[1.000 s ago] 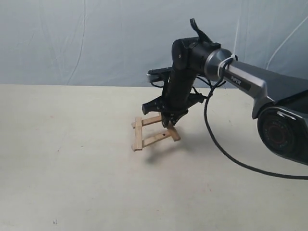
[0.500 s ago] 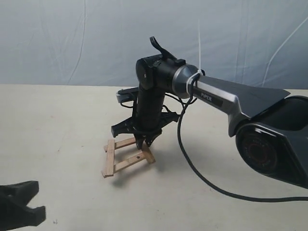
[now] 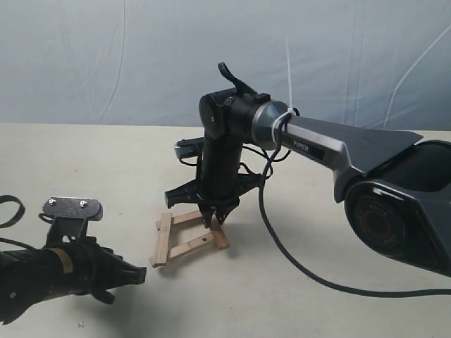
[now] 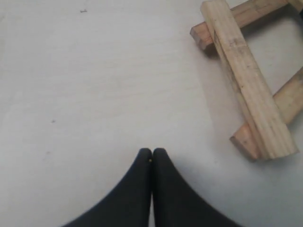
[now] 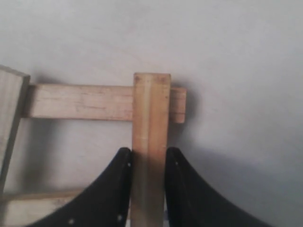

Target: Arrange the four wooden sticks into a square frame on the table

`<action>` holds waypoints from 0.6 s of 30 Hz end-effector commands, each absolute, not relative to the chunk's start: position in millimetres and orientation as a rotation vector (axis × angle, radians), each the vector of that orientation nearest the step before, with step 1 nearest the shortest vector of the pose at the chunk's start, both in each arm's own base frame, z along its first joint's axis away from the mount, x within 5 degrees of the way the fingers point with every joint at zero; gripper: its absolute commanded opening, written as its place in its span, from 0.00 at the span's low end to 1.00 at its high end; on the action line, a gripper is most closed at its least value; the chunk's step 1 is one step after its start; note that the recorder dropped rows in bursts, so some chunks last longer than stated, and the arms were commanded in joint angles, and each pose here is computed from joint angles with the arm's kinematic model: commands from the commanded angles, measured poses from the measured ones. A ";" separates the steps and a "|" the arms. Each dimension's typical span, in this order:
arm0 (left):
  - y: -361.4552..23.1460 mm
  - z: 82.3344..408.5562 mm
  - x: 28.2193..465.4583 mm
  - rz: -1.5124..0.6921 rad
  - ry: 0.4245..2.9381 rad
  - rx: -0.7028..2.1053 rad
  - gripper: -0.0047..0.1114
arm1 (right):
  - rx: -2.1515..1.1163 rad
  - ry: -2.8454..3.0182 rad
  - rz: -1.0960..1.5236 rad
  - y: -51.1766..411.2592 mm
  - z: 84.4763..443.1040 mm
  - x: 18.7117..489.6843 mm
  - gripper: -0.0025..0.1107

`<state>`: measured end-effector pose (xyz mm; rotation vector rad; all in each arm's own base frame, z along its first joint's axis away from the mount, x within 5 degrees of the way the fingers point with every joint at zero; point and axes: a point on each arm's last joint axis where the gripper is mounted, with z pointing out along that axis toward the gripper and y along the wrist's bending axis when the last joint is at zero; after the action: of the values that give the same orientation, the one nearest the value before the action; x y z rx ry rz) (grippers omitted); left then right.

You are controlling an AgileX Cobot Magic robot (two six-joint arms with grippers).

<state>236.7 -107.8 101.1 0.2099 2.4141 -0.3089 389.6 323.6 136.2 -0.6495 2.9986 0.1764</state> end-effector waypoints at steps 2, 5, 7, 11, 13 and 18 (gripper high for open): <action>-125.8 93.4 254.6 -0.416 2.422 0.243 0.04 | -0.629 2.995 0.195 323.2 140.7 389.9 0.01; -135.7 94.7 259.6 -0.504 2.425 0.287 0.04 | -0.614 2.998 0.198 323.4 140.6 389.9 0.01; -139.5 97.5 262.0 -0.547 2.415 0.282 0.04 | -0.588 3.000 0.227 325.7 140.9 389.2 0.01; -140.9 99.2 264.1 -0.554 2.406 0.284 0.04 | -0.581 2.984 0.272 334.8 141.4 384.8 0.01; -140.4 98.3 263.3 -0.541 2.417 0.304 0.04 | -0.586 2.978 0.270 335.8 141.5 384.4 0.01; -125.2 93.1 264.1 -0.437 2.490 0.327 0.04 | -0.597 2.972 0.231 334.2 138.0 385.9 0.01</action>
<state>262.6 -132.7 94.9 0.3262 2.4553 -0.4875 385.0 334.9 137.0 -0.5901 2.9878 0.2550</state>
